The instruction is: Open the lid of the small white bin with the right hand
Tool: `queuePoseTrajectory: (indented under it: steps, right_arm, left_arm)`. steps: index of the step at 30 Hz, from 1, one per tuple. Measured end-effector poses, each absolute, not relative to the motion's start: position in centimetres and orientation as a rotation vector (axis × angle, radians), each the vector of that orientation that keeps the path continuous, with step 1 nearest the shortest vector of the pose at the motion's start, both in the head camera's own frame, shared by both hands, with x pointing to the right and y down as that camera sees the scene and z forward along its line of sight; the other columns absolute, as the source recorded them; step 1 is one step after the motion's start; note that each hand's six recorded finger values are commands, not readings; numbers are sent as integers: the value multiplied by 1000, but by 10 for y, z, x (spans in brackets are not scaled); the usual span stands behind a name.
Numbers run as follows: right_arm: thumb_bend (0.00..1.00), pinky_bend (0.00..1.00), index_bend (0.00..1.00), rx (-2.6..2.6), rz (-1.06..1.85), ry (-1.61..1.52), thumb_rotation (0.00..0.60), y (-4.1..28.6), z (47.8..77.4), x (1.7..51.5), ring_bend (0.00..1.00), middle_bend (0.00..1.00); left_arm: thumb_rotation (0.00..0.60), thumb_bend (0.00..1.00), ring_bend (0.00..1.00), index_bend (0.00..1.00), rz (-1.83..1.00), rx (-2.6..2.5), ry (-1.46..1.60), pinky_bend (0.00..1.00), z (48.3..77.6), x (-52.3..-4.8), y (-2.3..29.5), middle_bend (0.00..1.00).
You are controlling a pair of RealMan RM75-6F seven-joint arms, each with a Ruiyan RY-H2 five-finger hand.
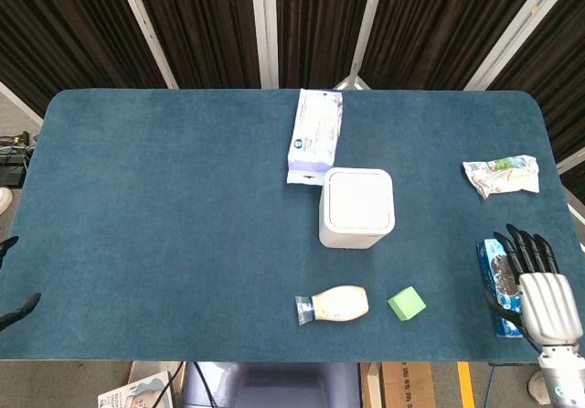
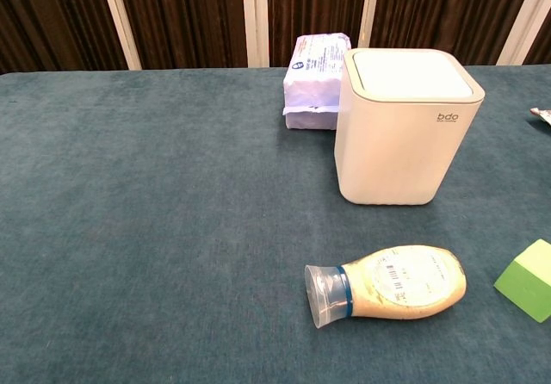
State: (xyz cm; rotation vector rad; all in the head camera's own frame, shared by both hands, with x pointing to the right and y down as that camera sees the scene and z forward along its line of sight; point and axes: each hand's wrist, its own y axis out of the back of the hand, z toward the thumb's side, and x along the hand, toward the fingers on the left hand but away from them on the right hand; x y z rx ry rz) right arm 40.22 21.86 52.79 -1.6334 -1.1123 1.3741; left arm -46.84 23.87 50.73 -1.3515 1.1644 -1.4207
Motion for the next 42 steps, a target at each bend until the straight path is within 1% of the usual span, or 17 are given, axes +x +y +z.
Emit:
queuePoseTrajectory:
  steps: [10, 16, 25, 31, 37, 42]
  right_arm:
    - [285, 10, 108, -1706, 1335, -965, 600, 171, 527, 340, 26, 0]
    - [286, 10, 108, -1726, 1347, -891, 600, 155, 534, 306, 26, 0]
    - [286, 11, 129, -1760, 1349, -810, 600, 148, 551, 260, 26, 0]
    - [286, 10, 150, -1780, 1362, -795, 600, 147, 562, 239, 26, 0]
    - [286, 10, 184, -1795, 1367, -772, 600, 151, 572, 225, 25, 0]
    - [286, 11, 201, -1794, 1371, -767, 600, 152, 574, 221, 26, 0]
  left_arm:
    - [600, 70, 0, 188, -1427, -1340, 1187, 0, 504, -472, 239, 55]
    - [600, 71, 0, 188, -1415, -1327, 1210, 0, 502, -474, 237, 48]
    - [600, 70, 0, 190, -1413, -1323, 1227, 0, 501, -476, 237, 44]
    - [600, 70, 0, 190, -1412, -1320, 1240, 0, 499, -479, 236, 44]
    - [600, 70, 0, 189, -1405, -1326, 1248, 0, 498, -480, 236, 44]
    - [600, 70, 0, 189, -1404, -1322, 1255, 0, 496, -481, 236, 44]
